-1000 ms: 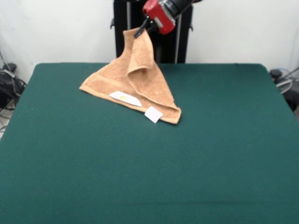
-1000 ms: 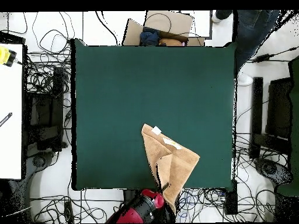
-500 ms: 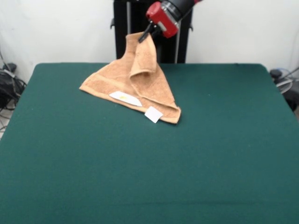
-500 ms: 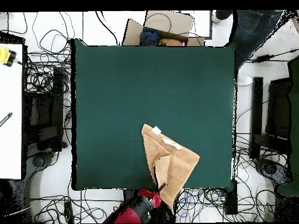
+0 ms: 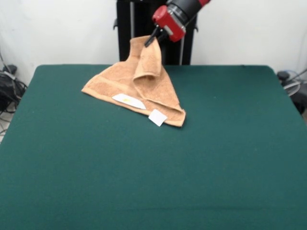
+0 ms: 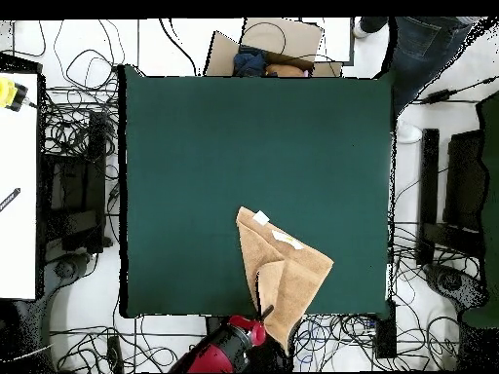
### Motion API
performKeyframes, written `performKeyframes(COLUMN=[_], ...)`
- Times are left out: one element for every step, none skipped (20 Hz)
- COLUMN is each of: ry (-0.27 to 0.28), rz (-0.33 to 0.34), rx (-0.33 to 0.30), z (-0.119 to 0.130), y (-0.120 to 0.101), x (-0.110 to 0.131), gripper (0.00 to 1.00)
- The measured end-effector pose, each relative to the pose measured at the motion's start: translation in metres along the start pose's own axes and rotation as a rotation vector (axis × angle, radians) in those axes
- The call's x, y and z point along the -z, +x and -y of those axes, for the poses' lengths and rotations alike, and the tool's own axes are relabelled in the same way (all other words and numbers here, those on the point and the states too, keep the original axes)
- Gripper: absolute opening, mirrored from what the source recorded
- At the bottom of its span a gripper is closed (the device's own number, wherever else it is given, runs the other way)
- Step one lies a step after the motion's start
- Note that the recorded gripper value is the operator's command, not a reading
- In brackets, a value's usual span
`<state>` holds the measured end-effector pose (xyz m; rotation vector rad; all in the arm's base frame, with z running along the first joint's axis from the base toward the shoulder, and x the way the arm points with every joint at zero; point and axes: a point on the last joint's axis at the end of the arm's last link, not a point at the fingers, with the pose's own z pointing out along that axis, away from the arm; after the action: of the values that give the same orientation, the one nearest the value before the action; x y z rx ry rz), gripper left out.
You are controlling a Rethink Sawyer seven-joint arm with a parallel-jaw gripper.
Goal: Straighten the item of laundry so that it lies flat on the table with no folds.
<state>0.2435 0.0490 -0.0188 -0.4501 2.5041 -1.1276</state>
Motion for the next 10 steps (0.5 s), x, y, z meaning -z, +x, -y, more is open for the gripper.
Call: performKeyframes(ry=[0.000,-0.001,-0.001,-0.002,-0.005,-0.006,-0.008,-0.009,-0.010,-0.014], rz=[0.000,0.002,0.004,0.006,0.011,0.013,0.014,0.014,0.014,0.013], rx=[-0.001,-0.003,-0.003,-0.003,-0.002,-0.002,-0.001,-0.001,-0.001,-0.001], z=[-0.001,-0.004,-0.005,-0.006,-0.010,-0.012,-0.013,-0.014,-0.015,-0.017], y=[0.000,0.000,0.000,0.000,-0.001,-0.001,0.000,0.000,0.000,0.001], x=[0.000,0.001,0.001,0.002,0.003,0.004,0.004,0.004,0.005,0.005], gripper=[0.00,0.00,0.00,0.00,0.00,0.00,0.00,0.00,0.00,0.00])
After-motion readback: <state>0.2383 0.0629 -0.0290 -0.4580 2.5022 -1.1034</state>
